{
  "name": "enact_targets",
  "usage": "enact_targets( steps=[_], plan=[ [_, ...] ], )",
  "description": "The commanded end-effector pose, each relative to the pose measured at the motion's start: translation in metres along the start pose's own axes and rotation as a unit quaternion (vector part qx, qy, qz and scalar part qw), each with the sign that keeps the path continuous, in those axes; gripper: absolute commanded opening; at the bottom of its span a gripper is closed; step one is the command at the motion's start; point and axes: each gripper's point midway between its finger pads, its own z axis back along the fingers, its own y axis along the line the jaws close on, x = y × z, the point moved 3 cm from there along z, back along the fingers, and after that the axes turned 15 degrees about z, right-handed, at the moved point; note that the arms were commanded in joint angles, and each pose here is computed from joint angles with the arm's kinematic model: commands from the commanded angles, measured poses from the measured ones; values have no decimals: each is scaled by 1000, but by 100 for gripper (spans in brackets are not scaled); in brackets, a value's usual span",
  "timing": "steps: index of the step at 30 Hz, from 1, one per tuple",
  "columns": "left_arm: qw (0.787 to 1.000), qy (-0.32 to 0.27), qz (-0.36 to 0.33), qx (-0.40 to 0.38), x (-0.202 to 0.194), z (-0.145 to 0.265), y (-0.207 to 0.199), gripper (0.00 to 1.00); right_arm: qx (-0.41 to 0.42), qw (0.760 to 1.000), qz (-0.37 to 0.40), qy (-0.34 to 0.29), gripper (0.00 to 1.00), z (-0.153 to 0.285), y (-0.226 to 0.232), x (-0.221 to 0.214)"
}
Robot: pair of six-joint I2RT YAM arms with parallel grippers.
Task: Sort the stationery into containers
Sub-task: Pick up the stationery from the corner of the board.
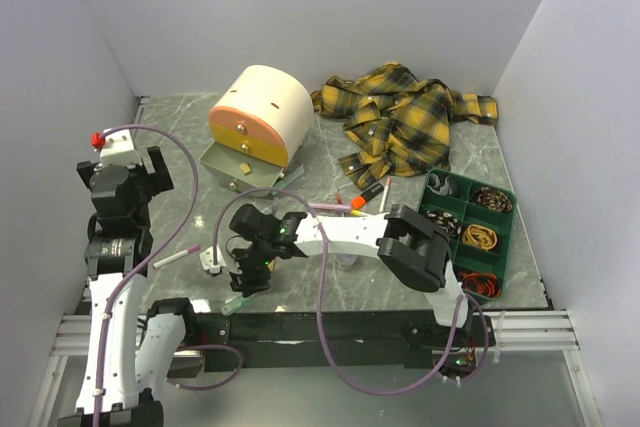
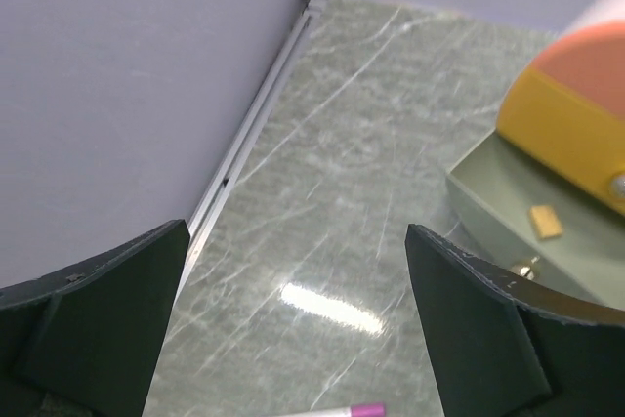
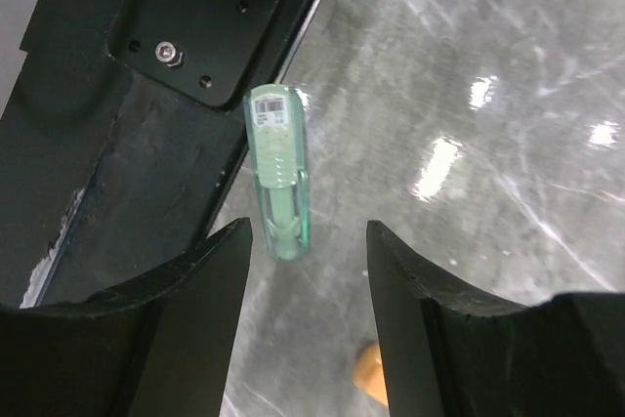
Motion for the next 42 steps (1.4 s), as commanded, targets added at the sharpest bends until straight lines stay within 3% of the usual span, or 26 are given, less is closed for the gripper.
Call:
enact_targets(
  steps=[1,24,26,30,33,39,42],
  plan=[
    [998,-55,36,-5,36,5,-9,99,-16,1000,17,-10,59,-7,-10,15],
    [999,-30,15,-15,12,-5,-14,99,-18,998,38,45,59,-48,16,-18],
    [999,-25,15,-15,8,-6,-13,99,-22,998,38,45,54,-49,17,-19],
    [1000,-9,19,-20,2,-9,-17,100,-28,998,27,50,28,-46,19,-20],
    [1000,-7,18,-19,5,-9,-17,99,-39,997,32,54,19,-35,14,-13],
    [999,-18,30,-6,18,-10,-15,99,-97,991,57,71,17,25,-29,-1],
    [998,-15,58,-1,22,-7,-13,99,-139,988,31,55,14,61,-57,14]
  ],
)
